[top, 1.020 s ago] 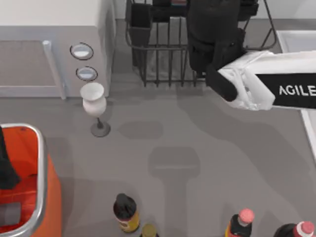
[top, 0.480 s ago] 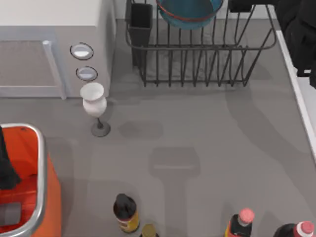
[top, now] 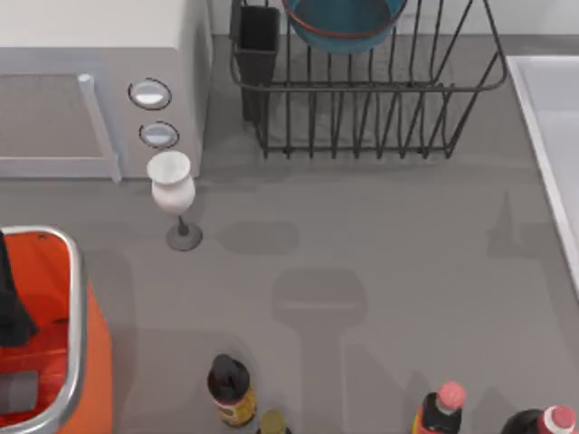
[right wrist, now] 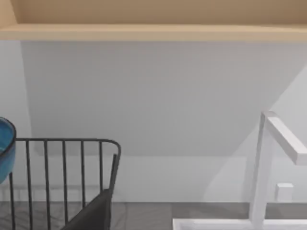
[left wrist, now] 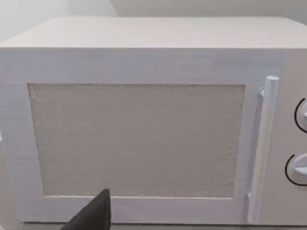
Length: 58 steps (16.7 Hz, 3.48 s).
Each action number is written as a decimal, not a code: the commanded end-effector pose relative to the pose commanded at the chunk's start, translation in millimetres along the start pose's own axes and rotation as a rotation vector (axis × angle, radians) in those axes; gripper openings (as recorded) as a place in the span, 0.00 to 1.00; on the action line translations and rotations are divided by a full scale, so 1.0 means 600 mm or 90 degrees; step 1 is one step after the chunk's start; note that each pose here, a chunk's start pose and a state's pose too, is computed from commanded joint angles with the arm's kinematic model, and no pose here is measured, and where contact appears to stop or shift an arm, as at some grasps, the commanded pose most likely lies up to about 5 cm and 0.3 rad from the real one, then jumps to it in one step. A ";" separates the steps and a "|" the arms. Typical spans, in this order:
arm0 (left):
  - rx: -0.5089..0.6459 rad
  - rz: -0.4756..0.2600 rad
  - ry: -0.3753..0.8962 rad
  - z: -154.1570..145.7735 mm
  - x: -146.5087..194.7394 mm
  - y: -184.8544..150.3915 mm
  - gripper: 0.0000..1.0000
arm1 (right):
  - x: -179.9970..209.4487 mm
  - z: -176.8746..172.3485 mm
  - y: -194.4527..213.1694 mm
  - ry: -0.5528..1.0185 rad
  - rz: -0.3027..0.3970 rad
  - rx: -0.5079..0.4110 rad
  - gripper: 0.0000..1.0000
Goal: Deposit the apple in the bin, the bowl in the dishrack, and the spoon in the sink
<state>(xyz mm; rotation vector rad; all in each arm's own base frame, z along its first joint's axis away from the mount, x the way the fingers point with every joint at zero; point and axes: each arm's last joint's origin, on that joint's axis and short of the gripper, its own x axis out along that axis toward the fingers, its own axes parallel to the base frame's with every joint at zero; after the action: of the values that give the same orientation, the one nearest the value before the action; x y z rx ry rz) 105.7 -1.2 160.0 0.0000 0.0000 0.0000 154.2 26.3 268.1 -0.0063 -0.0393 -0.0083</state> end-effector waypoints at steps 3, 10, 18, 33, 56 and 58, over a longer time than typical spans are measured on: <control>0.000 0.000 0.000 0.000 0.000 0.000 1.00 | -0.057 -0.073 -0.027 0.006 0.002 -0.002 1.00; 0.000 0.000 0.000 0.000 0.000 0.000 1.00 | -0.087 -0.176 -0.045 0.025 0.005 0.004 1.00; 0.000 0.000 0.000 0.000 0.000 0.000 1.00 | -0.086 -0.173 -0.046 0.043 0.003 -0.016 1.00; 0.000 0.000 0.000 0.000 0.000 0.000 1.00 | 0.000 -0.122 -0.113 0.654 0.318 -0.691 1.00; 0.000 0.000 0.000 0.000 0.000 0.000 1.00 | 0.083 -0.194 -0.191 0.743 0.852 -0.820 1.00; 0.000 0.000 0.000 0.000 0.000 0.000 1.00 | 0.084 -0.235 -0.192 0.741 0.845 -0.826 1.00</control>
<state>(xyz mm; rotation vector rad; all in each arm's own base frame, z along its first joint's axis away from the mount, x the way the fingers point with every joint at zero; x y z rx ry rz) 105.7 -1.2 160.0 0.0000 0.0000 0.0000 209.0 -90.0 129.9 -1.3164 1.1456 1.2874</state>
